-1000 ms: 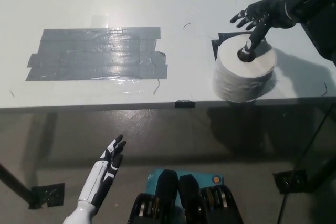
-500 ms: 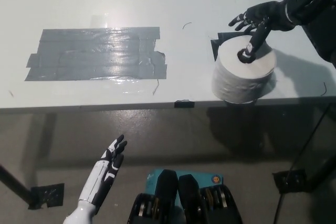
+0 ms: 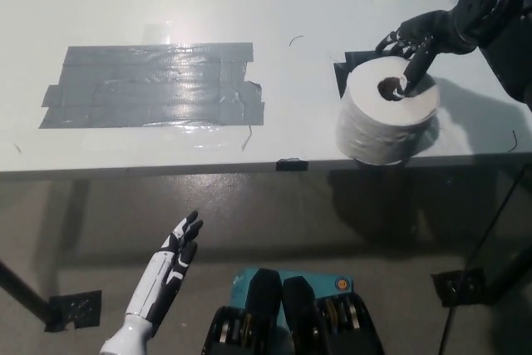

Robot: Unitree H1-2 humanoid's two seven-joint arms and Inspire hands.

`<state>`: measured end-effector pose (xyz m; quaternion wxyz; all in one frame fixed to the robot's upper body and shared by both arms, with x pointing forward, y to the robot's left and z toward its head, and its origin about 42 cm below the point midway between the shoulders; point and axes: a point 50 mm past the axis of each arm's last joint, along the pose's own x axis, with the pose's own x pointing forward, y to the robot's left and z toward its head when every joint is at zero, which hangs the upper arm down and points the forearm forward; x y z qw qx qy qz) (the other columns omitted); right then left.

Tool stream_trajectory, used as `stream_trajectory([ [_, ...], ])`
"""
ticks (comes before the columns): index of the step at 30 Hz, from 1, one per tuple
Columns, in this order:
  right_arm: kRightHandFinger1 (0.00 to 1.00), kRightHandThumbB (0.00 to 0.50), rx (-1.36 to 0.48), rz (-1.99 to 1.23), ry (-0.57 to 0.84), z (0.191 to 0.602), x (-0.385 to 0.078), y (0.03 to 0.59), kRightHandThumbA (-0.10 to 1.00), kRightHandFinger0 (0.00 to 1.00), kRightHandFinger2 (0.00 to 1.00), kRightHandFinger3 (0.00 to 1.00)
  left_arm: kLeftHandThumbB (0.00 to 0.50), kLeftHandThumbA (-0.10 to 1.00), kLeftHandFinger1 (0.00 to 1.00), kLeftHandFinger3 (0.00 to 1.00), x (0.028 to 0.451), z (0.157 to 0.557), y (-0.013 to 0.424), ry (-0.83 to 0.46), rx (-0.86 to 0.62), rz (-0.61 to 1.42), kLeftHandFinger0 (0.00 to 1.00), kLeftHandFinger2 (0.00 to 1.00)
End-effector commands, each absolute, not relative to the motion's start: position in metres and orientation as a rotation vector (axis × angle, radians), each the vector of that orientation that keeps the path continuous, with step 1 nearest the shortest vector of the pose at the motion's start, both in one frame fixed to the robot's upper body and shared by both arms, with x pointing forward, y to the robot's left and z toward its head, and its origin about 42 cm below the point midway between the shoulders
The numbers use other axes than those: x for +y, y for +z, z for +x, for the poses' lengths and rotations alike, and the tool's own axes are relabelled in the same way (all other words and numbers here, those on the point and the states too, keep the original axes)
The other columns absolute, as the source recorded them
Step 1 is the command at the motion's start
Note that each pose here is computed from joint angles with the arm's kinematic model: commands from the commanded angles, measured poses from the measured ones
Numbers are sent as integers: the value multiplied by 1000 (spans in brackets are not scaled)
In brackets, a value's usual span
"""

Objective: A toilet paper roll is kept on the black spot on the desk infront of the robot and the robot inserts its right thumb into the hole in the centre to grab the roll. Then it passes the roll to a person.

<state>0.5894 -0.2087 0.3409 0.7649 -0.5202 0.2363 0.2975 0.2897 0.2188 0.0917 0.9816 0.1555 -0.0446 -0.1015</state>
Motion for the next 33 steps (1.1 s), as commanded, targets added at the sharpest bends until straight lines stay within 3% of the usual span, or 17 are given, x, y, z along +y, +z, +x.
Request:
stream_trajectory([
  [1, 1000, 404, 425, -1206, 633, 594, -200, 361, 1000, 1000, 1000, 1000, 100, 1000, 1000, 1000, 218, 294, 104, -217, -155, 312, 1000, 1000],
  [11, 1000, 333, 353, -1164, 637, 594, -180, 352, 1000, 1000, 1000, 1000, 119, 1000, 1000, 1000, 216, 297, 106, -220, -153, 312, 1000, 1000],
  [17, 1000, 318, 325, -1213, 611, 594, -169, 351, 1000, 1000, 1000, 1000, 120, 1000, 1000, 1000, 215, 299, 109, -220, -165, 323, 1000, 1000],
  [20, 1000, 342, 325, -1264, 581, 594, -164, 347, 1000, 1000, 1000, 1000, 132, 1000, 1000, 1000, 215, 299, 110, -219, -163, 323, 1000, 1000],
  [22, 1000, 337, 318, -1277, 549, 595, -164, 342, 824, 1000, 1000, 1000, 125, 1000, 1000, 1000, 214, 300, 111, -216, -162, 322, 1000, 1000],
  [23, 1000, 315, 328, -1253, 534, 594, -164, 338, 662, 1000, 1000, 1000, 125, 1000, 1000, 1000, 213, 299, 111, -216, -162, 322, 1000, 1000],
  [24, 1000, 271, 333, -1248, 525, 594, -165, 334, 328, 1000, 1000, 1000, 130, 1000, 1000, 1000, 213, 299, 111, -217, -160, 319, 1000, 1000],
  [25, 857, 229, 339, -1249, 509, 593, -167, 324, 76, 854, 925, 1000, 130, 1000, 1000, 1000, 213, 300, 111, -219, -159, 317, 1000, 1000],
  [26, 752, 255, 341, -1247, 503, 593, -168, 322, -57, 705, 849, 977, 130, 1000, 1000, 1000, 213, 300, 112, -221, -161, 319, 1000, 1000],
  [27, 433, 257, 339, -1280, 501, 592, -171, 313, -98, 308, 582, 854, 131, 1000, 1000, 1000, 214, 300, 113, -221, -161, 323, 1000, 1000],
  [28, 380, 258, 335, -1292, 506, 591, -172, 310, -100, 221, 523, 788, 131, 1000, 1000, 1000, 214, 300, 113, -220, -162, 324, 1000, 1000],
  [29, 292, 236, 341, -1319, 500, 590, -174, 303, -100, 109, 460, 909, 131, 1000, 1000, 1000, 214, 300, 113, -220, -161, 322, 1000, 1000],
  [30, 240, 208, 344, -1346, 505, 588, -179, 295, -100, 6, 415, 889, 129, 1000, 1000, 1000, 214, 300, 113, -220, -163, 323, 1000, 1000],
  [32, 303, 186, 356, -1348, 496, 586, -187, 285, -100, 19, 445, 868, 132, 1000, 1000, 1000, 215, 302, 115, -219, -167, 322, 1000, 1000],
  [33, 331, 190, 367, -1342, 485, 585, -191, 280, -100, 75, 451, 824, 131, 1000, 1000, 1000, 215, 303, 115, -219, -169, 323, 1000, 1000],
])
